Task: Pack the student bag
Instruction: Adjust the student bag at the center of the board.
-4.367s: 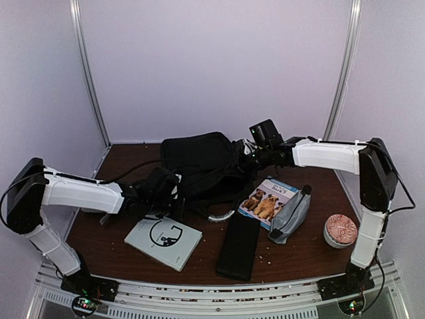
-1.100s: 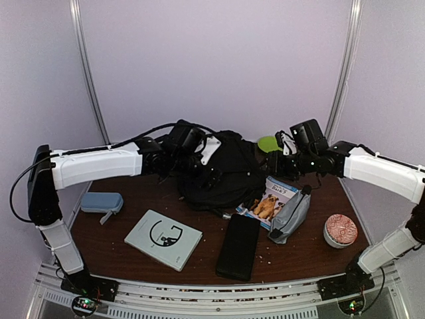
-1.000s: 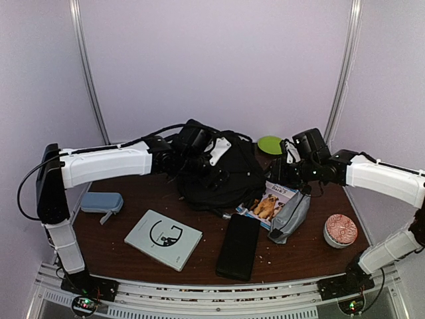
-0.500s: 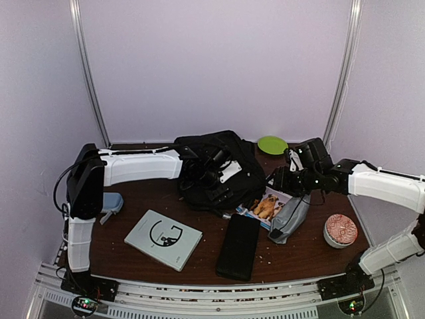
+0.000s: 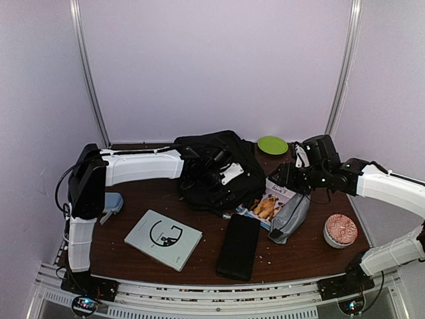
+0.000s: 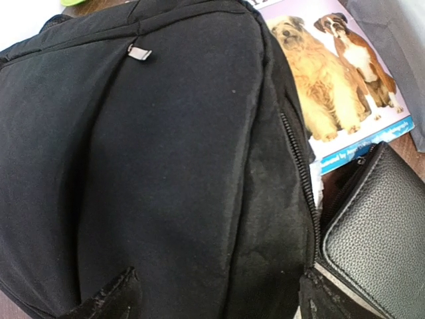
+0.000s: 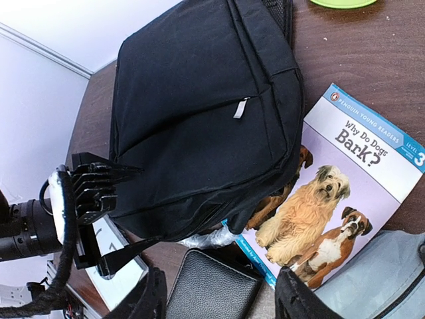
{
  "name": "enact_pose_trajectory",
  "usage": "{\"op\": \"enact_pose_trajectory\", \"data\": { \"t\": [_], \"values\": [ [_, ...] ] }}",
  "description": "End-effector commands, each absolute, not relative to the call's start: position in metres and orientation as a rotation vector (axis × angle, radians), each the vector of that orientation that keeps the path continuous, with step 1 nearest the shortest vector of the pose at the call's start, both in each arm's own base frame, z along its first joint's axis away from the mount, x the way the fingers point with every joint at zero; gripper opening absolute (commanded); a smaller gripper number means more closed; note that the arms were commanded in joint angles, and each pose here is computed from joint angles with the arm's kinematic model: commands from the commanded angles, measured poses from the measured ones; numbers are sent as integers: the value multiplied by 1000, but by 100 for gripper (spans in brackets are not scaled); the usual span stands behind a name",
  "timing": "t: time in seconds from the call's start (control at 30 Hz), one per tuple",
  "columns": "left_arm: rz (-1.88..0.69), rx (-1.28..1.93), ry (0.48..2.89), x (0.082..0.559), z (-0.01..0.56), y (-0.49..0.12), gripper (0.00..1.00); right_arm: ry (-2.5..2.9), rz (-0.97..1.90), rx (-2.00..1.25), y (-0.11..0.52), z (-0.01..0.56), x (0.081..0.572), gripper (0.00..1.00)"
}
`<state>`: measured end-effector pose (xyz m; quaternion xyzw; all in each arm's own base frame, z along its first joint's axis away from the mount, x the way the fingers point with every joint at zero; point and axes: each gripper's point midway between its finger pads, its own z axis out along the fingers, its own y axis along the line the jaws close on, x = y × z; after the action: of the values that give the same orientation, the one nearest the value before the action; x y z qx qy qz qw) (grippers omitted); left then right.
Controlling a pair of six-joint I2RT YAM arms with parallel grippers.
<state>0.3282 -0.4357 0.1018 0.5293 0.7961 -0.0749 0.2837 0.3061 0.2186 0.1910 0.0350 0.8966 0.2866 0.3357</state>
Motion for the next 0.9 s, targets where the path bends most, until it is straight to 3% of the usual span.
{"op": "enact_pose_trajectory", "data": {
  "t": [0.0,0.13,0.27,0.57,0.87],
  "values": [
    [-215,1430,2156,326,92,-435,84,2309,710,86,211,201,307,56],
    [-165,1433,2177,331,80,-432,79,2310,701,84,210,201,307,56],
    [-119,1410,2179,338,80,-430,62,2310,699,87,209,201,307,56],
    [-65,1258,2200,360,100,-415,0,2305,726,110,214,199,312,56],
    [-104,930,2187,371,159,-382,0,2279,932,351,240,182,352,56]
  ]
}}
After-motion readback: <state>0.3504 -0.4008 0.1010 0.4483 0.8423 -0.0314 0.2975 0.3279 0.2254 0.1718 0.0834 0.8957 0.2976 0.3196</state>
